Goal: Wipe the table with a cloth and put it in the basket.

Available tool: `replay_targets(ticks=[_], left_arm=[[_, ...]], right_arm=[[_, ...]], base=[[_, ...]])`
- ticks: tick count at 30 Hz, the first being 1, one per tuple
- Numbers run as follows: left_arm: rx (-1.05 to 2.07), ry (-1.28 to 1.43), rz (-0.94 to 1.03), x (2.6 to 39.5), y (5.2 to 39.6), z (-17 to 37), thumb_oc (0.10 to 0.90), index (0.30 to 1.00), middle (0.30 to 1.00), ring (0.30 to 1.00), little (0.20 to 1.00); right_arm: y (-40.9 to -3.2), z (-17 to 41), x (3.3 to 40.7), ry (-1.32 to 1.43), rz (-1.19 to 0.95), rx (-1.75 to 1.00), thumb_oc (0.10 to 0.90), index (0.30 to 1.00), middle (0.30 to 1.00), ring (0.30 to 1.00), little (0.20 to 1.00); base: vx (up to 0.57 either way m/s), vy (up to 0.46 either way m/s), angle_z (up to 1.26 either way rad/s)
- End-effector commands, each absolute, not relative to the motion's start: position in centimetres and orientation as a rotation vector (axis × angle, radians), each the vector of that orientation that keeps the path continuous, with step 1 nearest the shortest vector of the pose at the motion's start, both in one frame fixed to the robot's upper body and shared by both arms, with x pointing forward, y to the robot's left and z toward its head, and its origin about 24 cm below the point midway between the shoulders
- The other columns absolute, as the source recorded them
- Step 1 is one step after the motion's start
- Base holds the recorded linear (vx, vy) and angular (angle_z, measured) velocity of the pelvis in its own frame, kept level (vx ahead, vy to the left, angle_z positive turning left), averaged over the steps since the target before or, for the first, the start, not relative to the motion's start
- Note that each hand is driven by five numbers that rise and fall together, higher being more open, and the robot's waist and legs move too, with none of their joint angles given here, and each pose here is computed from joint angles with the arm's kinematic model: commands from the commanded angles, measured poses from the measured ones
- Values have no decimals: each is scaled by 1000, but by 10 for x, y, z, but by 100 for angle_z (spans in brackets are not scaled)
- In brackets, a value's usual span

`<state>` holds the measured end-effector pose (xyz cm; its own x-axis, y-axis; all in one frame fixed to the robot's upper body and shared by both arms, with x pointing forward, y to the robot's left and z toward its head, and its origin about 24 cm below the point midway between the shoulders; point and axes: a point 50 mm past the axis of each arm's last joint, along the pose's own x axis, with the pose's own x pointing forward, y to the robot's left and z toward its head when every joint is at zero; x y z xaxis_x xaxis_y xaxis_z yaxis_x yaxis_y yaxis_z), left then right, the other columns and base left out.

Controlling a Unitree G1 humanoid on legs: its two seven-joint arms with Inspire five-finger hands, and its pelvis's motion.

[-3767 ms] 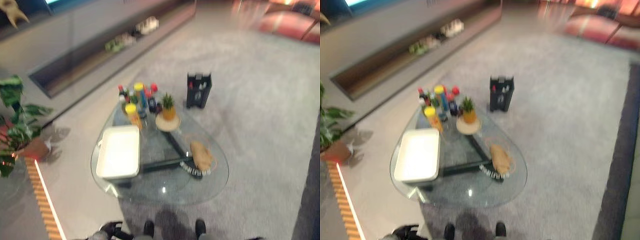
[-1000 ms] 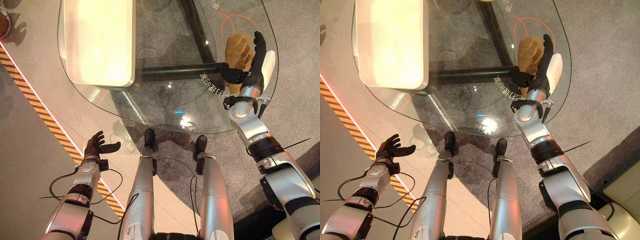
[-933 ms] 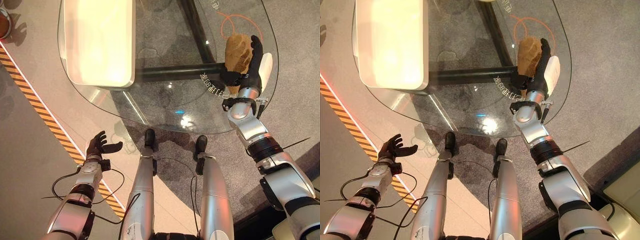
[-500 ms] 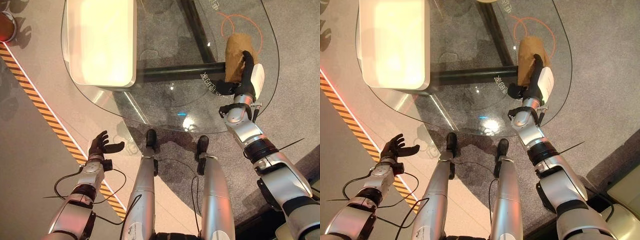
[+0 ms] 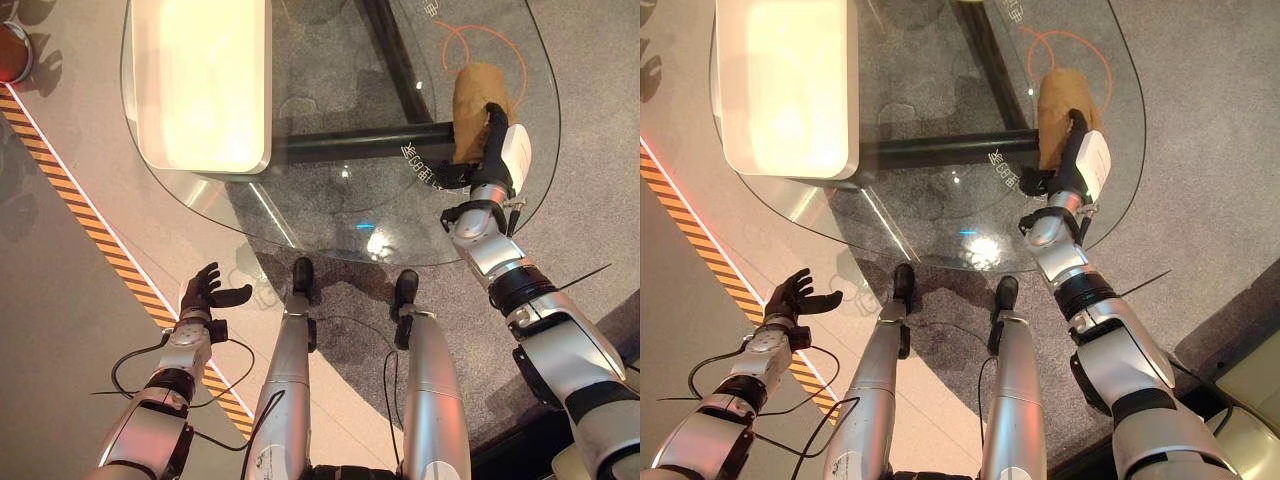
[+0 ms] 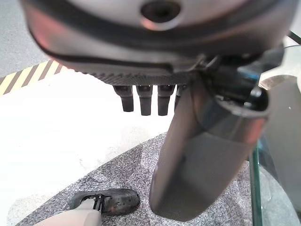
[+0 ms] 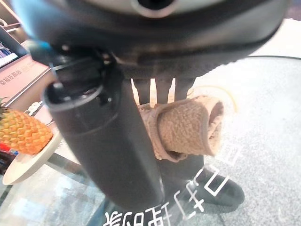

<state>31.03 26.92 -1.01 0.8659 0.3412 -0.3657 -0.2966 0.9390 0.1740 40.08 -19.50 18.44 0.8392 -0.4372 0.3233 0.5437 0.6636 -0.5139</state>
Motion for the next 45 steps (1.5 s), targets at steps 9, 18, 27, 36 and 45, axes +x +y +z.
replay_targets(ticks=[9,18,27,36,45], left_arm=[[134,398,381,307,276,-10,800,900,900,900,900],[134,392,363,310,277,-6,800,900,900,900,900],[132,385,364,312,276,-3,800,900,900,900,900],[133,379,363,313,276,-2,800,900,900,900,900],[135,377,354,314,271,-4,800,900,900,900,900]], right_arm=[[-223,219,403,-256,-700,-822,800,900,900,900,900],[-237,211,404,-164,-703,-925,100,300,300,300,200],[-242,207,403,-158,-701,-956,100,300,300,300,200],[-232,215,405,-222,-673,-956,100,300,300,300,200],[-205,228,408,-320,-586,-979,100,300,300,300,200]], base=[[0,0,0],[0,0,0],[-6,-1,2],[-1,0,1],[0,0,0]])
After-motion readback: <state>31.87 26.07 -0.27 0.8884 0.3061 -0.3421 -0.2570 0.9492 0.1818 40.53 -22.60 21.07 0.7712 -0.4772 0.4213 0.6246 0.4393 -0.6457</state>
